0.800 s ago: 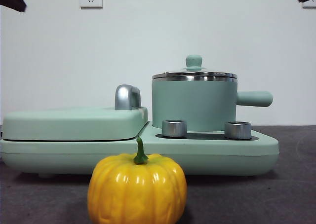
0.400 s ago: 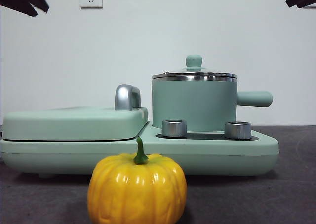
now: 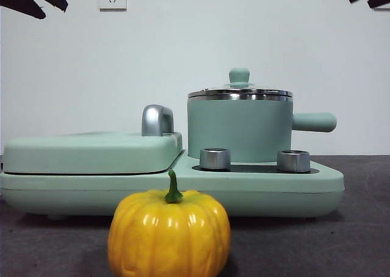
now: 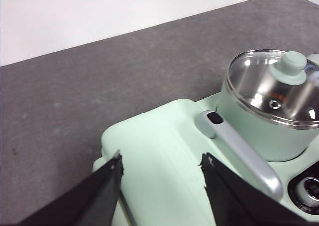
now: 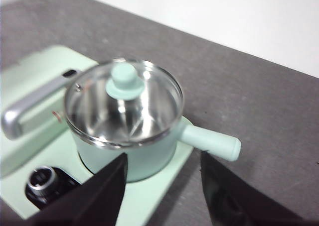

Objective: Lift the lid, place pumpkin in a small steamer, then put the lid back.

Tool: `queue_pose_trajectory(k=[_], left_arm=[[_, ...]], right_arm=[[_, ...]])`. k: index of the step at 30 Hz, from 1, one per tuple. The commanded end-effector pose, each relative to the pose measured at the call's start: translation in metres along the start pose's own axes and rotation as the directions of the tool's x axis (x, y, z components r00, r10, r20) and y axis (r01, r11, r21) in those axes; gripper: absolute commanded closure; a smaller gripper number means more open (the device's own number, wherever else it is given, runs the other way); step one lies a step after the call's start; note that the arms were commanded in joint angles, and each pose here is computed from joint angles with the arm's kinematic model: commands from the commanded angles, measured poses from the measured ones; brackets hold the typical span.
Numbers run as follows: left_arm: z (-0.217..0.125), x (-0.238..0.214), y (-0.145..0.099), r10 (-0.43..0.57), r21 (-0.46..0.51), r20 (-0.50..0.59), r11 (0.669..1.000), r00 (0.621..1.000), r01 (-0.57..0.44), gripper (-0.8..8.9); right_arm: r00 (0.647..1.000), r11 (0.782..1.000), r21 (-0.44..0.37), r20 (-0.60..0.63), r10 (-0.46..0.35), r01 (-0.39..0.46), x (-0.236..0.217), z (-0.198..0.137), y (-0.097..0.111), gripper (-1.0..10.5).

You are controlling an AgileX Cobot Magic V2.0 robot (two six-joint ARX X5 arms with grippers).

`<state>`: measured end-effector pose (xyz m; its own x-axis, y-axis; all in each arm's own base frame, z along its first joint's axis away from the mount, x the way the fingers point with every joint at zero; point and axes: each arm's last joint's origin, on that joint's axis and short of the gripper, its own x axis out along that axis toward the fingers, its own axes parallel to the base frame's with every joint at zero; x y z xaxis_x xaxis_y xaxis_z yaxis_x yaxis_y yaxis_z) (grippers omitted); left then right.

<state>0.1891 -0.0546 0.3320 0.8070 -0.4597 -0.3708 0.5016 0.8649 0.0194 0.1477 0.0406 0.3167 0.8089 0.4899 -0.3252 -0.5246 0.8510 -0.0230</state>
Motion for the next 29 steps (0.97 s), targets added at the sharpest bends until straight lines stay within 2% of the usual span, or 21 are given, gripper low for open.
queue_pose_trajectory(k=[1,6,14,17,22,29], left_arm=[[0.01,0.0,-0.003,-0.017,0.033,0.049,0.999,0.999,0.015,5.51],[0.016,0.013,-0.012,-0.069,0.067,0.096,0.996,0.993,0.063,5.5],[0.017,0.054,-0.032,-0.171,0.108,0.1,0.981,0.98,0.16,5.5],[0.016,0.073,-0.041,-0.209,0.125,0.116,0.973,0.971,0.195,5.5],[0.013,0.101,-0.059,-0.269,0.098,0.145,0.961,0.952,0.257,5.5],[0.009,0.136,-0.085,-0.341,0.126,0.18,0.938,0.923,0.322,5.51]], right_arm=[[0.999,0.999,0.037,0.041,0.003,-0.005,-0.006,0.007,0.002,7.1],[0.999,0.999,0.043,0.047,-0.004,0.002,-0.011,0.007,0.003,7.1],[0.998,0.998,0.056,0.063,-0.003,0.0,-0.014,0.008,0.004,7.1],[0.998,0.998,0.056,0.063,-0.003,0.0,-0.014,0.008,0.004,7.1],[0.998,0.998,0.056,0.063,-0.005,0.001,-0.014,0.008,0.004,7.1],[0.998,0.998,0.056,0.063,-0.005,0.002,-0.014,0.008,0.004,7.1]])
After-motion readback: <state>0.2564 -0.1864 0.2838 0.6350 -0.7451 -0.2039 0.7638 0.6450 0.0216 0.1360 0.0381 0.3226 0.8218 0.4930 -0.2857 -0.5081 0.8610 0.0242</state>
